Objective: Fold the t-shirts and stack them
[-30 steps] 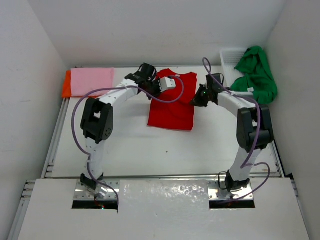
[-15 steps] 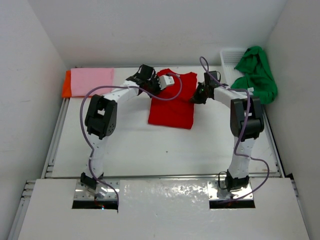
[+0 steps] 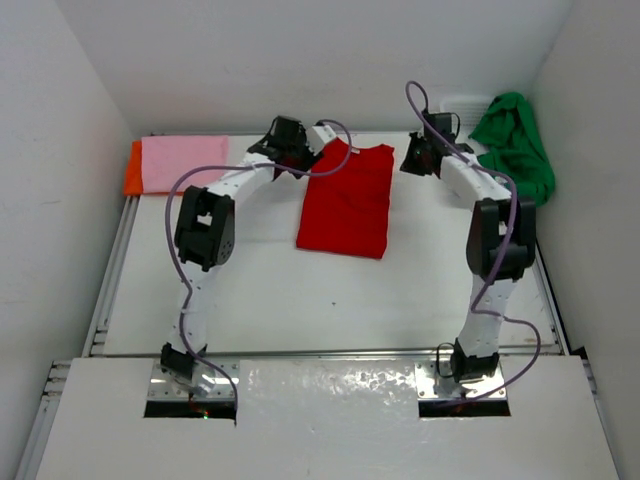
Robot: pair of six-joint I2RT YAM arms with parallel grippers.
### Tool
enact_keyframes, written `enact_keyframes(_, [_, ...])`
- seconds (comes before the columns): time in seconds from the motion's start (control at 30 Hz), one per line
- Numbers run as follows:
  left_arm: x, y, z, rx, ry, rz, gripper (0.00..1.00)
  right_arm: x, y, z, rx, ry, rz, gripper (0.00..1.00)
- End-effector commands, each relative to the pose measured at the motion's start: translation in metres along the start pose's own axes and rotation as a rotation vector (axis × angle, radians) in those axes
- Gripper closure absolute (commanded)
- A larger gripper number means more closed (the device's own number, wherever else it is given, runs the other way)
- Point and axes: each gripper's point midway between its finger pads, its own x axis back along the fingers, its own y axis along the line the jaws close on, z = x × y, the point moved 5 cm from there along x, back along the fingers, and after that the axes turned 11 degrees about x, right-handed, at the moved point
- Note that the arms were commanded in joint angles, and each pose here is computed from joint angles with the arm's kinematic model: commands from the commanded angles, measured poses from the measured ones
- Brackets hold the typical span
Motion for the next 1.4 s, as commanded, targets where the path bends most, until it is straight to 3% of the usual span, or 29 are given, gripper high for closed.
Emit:
enact_keyframes(0.0, [0.063, 0.026, -0.059, 0.009, -0.146, 0.026, 0.57, 0.052, 0.023, -0.018, 0.112, -0.098, -0.068, 0.93])
enact_keyframes(0.07, [0.091, 0.000, -0.070, -0.028, -0.207, 0.206, 0.59, 0.055, 0.051, 0.007, 0.119, -0.070, -0.182, 1.00])
enact_keyframes(0.13, [0.096, -0.019, -0.063, 0.009, -0.181, 0.334, 0.60, 0.047, 0.067, 0.032, 0.071, -0.023, -0.282, 1.00])
enact_keyframes(0.27, [0.082, -0.065, -0.009, 0.244, -0.019, 0.559, 0.63, 0.022, 0.098, 0.044, -0.142, -0.024, -0.485, 1.00])
enact_keyframes(0.4, [0.083, -0.099, 0.024, 0.370, 0.017, 0.712, 0.65, 0.002, 0.118, 0.059, -0.168, 0.027, -0.565, 1.00])
enact_keyframes(0.57, [0.067, -0.105, 0.064, 0.416, 0.085, 0.621, 0.65, -0.025, 0.126, 0.076, -0.247, 0.041, -0.640, 1.00])
enact_keyframes(0.83, [0.037, -0.105, 0.115, 0.381, 0.245, 0.481, 0.65, -0.090, 0.069, 0.066, -0.324, -0.047, -0.396, 1.00])
enact_keyframes(1.1, [0.036, -0.104, 0.118, 0.367, 0.263, 0.490, 0.65, -0.121, 0.032, 0.032, -0.324, -0.130, -0.270, 1.00])
enact_keyframes(1.37, [0.042, -0.102, 0.110, 0.353, 0.261, 0.492, 0.60, -0.103, 0.019, -0.034, -0.168, -0.155, -0.201, 1.00])
